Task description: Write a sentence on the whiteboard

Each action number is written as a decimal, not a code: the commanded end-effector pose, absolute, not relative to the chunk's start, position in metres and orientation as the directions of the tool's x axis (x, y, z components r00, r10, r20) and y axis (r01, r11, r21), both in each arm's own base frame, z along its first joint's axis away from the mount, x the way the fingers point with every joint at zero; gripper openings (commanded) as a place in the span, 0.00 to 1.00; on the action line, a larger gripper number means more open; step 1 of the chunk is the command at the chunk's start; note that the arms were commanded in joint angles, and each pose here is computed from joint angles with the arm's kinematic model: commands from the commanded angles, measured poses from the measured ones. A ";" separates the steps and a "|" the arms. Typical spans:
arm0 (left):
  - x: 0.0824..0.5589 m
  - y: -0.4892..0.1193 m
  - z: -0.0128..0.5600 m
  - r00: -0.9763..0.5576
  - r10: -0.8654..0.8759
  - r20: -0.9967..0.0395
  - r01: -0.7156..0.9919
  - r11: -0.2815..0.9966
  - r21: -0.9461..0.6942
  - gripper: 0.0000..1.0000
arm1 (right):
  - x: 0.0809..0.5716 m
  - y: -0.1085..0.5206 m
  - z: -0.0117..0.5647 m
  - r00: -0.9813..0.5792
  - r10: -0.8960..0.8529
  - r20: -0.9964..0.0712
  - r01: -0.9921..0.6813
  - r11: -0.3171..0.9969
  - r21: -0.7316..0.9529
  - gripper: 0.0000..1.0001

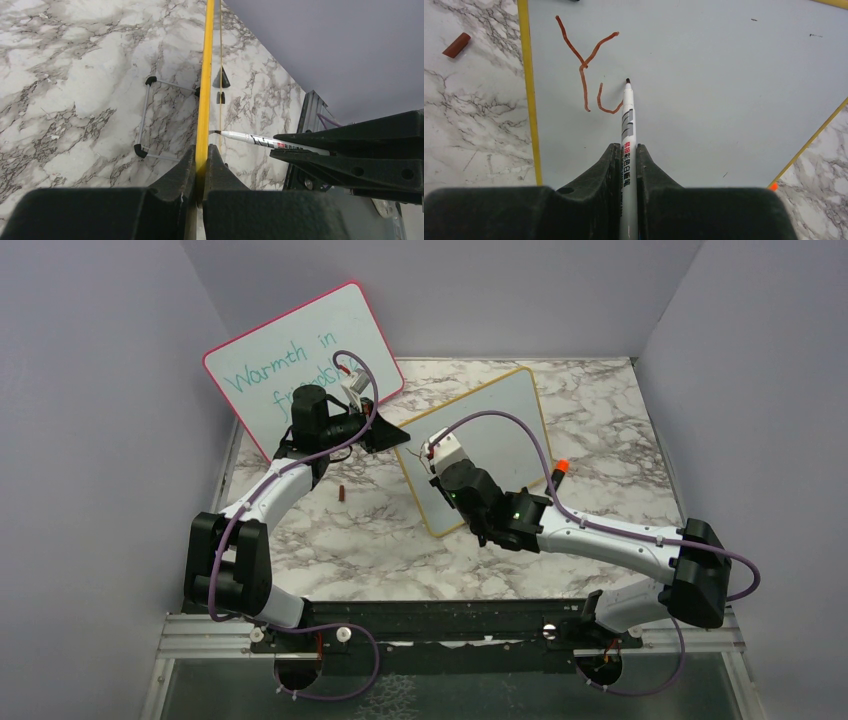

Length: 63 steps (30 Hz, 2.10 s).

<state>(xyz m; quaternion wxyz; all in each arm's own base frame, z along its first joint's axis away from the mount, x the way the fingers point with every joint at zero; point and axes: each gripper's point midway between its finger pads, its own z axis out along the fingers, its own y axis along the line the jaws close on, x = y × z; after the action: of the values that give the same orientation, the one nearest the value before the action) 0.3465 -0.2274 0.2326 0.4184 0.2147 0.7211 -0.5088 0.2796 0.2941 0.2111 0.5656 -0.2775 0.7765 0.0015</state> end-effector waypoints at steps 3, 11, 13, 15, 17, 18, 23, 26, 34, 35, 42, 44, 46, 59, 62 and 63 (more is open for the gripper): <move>0.329 -0.236 0.199 -0.640 -0.039 -0.767 0.707 0.362 -0.608 0.00 | 0.286 0.310 0.227 -0.169 -0.381 -0.909 -0.458 0.847 -0.270 0.01; 0.328 -0.236 0.199 -0.640 -0.038 -0.768 0.707 0.362 -0.607 0.00 | 0.283 0.314 0.226 -0.167 -0.391 -0.905 -0.492 0.829 -0.267 0.01; 0.328 -0.236 0.199 -0.639 -0.037 -0.768 0.708 0.361 -0.607 0.00 | 0.282 0.314 0.225 -0.169 -0.395 -0.903 -0.497 0.825 -0.268 0.01; 0.328 -0.236 0.199 -0.639 -0.037 -0.768 0.708 0.361 -0.607 0.00 | 0.281 0.315 0.226 -0.167 -0.392 -0.905 -0.503 0.823 -0.264 0.01; 0.329 -0.236 0.200 -0.638 -0.038 -0.769 0.709 0.362 -0.605 0.00 | 0.280 0.316 0.225 -0.166 -0.393 -0.904 -0.510 0.819 -0.263 0.01; 0.329 -0.236 0.200 -0.638 -0.037 -0.769 0.709 0.361 -0.606 0.00 | 0.280 0.317 0.225 -0.165 -0.392 -0.905 -0.515 0.817 -0.260 0.01; 0.329 -0.236 0.199 -0.640 -0.037 -0.768 0.707 0.362 -0.607 0.00 | 0.278 0.318 0.225 -0.165 -0.397 -0.903 -0.529 0.808 -0.259 0.01; 0.329 -0.236 0.199 -0.639 -0.037 -0.768 0.708 0.362 -0.606 0.00 | 0.276 0.318 0.223 -0.167 -0.403 -0.900 -0.537 0.802 -0.259 0.01; 0.329 -0.236 0.200 -0.638 -0.038 -0.769 0.709 0.362 -0.605 0.00 | 0.273 0.316 0.217 -0.180 -0.419 -0.890 -0.549 0.794 -0.263 0.01; 0.329 -0.236 0.199 -0.638 -0.038 -0.769 0.708 0.363 -0.605 0.00 | 0.273 0.316 0.217 -0.182 -0.419 -0.890 -0.551 0.793 -0.261 0.01; 0.329 -0.236 0.198 -0.638 -0.036 -0.769 0.708 0.365 -0.605 0.00 | 0.270 0.315 0.214 -0.188 -0.429 -0.884 -0.563 0.784 -0.261 0.01; 0.329 -0.236 0.198 -0.640 -0.036 -0.768 0.707 0.366 -0.606 0.00 | 0.269 0.313 0.213 -0.192 -0.432 -0.881 -0.561 0.785 -0.263 0.01; 0.329 -0.236 0.198 -0.639 -0.036 -0.769 0.707 0.366 -0.605 0.00 | 0.269 0.312 0.211 -0.198 -0.438 -0.877 -0.561 0.785 -0.265 0.01; 0.329 -0.235 0.197 -0.640 -0.034 -0.768 0.706 0.368 -0.605 0.00 | 0.265 0.302 0.200 -0.230 -0.464 -0.856 -0.550 0.787 -0.279 0.01; 0.329 -0.235 0.197 -0.640 -0.034 -0.767 0.706 0.368 -0.605 0.00 | 0.264 0.299 0.200 -0.235 -0.463 -0.854 -0.546 0.790 -0.278 0.01; 0.329 -0.235 0.197 -0.640 -0.034 -0.767 0.706 0.368 -0.605 0.00 | 0.264 0.299 0.200 -0.235 -0.462 -0.855 -0.545 0.791 -0.278 0.01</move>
<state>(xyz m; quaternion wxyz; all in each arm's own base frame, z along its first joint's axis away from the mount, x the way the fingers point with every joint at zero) 0.3464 -0.2273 0.2321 0.4176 0.2152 0.7219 -0.5080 0.2687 0.3057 0.2060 0.5434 -0.3180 0.7759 0.0398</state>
